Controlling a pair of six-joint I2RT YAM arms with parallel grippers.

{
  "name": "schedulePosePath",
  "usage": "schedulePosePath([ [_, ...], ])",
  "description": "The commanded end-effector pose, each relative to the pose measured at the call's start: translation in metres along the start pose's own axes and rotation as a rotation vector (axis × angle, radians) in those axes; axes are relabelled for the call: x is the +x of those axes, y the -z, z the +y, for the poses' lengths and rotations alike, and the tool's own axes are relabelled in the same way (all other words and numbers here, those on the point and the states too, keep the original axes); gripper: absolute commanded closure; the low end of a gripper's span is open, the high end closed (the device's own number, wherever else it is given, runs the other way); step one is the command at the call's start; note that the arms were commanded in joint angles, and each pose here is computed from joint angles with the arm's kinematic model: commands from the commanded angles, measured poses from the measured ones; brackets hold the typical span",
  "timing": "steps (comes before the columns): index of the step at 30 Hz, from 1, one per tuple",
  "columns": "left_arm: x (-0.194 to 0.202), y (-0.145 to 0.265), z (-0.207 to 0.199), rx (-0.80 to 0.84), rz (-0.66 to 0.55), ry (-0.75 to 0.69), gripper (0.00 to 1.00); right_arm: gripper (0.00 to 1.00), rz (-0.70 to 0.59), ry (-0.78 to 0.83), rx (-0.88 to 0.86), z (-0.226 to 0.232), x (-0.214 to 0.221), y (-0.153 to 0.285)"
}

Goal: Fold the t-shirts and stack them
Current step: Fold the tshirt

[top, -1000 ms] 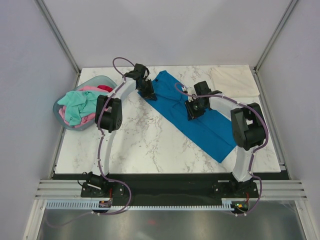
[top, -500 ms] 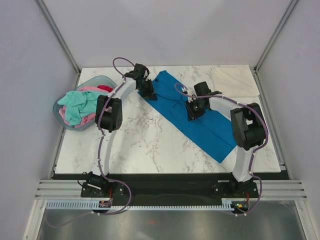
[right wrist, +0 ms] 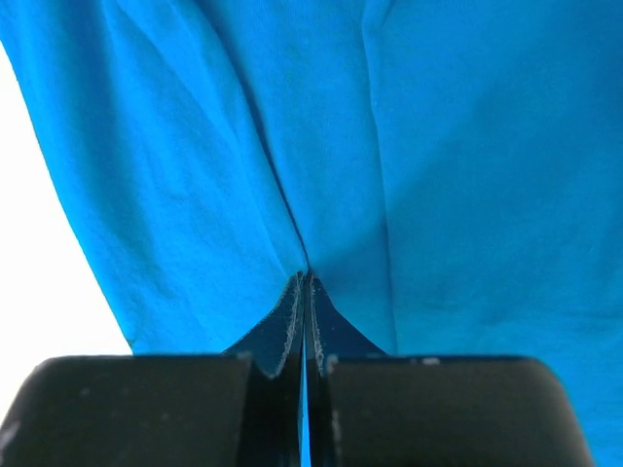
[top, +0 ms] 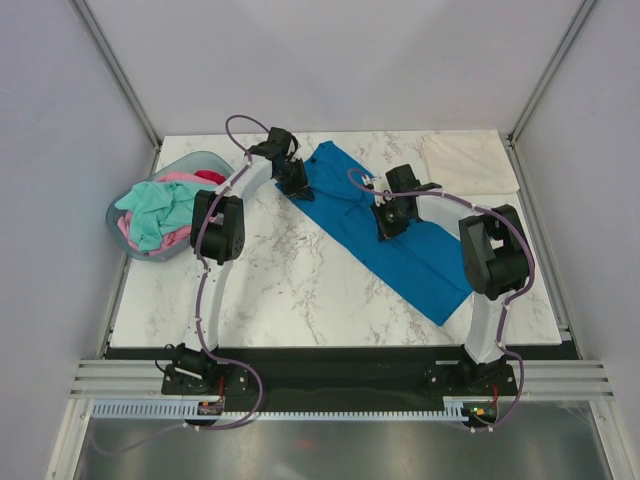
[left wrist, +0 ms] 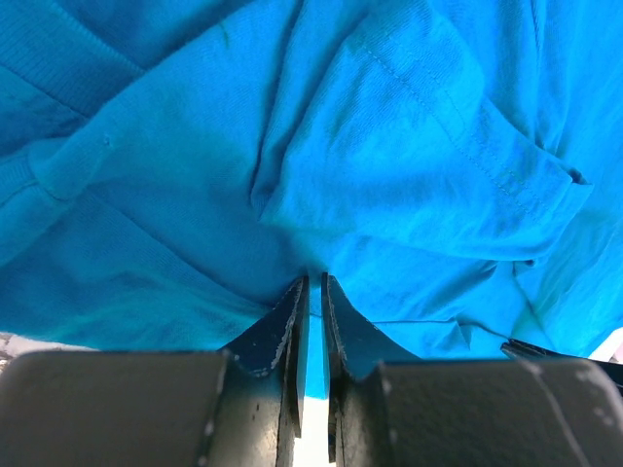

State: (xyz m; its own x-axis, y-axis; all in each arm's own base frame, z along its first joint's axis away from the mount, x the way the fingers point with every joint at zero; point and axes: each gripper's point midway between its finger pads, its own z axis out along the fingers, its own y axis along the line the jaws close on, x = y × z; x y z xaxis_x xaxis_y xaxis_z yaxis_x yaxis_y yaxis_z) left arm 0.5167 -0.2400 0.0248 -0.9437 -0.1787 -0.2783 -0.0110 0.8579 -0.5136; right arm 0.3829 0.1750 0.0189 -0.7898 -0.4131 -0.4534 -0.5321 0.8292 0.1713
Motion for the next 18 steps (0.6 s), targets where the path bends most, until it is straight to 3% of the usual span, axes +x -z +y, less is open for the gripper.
schedulePosePath([
  [1,-0.002,-0.012,0.013,-0.027,-0.004,0.026,0.83,1.00,0.008,-0.001,0.065,-0.009,0.002,0.004],
  [18,0.004,-0.020,0.034,-0.060,0.017,0.049,0.83,1.00,0.020,-0.056,0.114,-0.018,0.019,0.012],
])
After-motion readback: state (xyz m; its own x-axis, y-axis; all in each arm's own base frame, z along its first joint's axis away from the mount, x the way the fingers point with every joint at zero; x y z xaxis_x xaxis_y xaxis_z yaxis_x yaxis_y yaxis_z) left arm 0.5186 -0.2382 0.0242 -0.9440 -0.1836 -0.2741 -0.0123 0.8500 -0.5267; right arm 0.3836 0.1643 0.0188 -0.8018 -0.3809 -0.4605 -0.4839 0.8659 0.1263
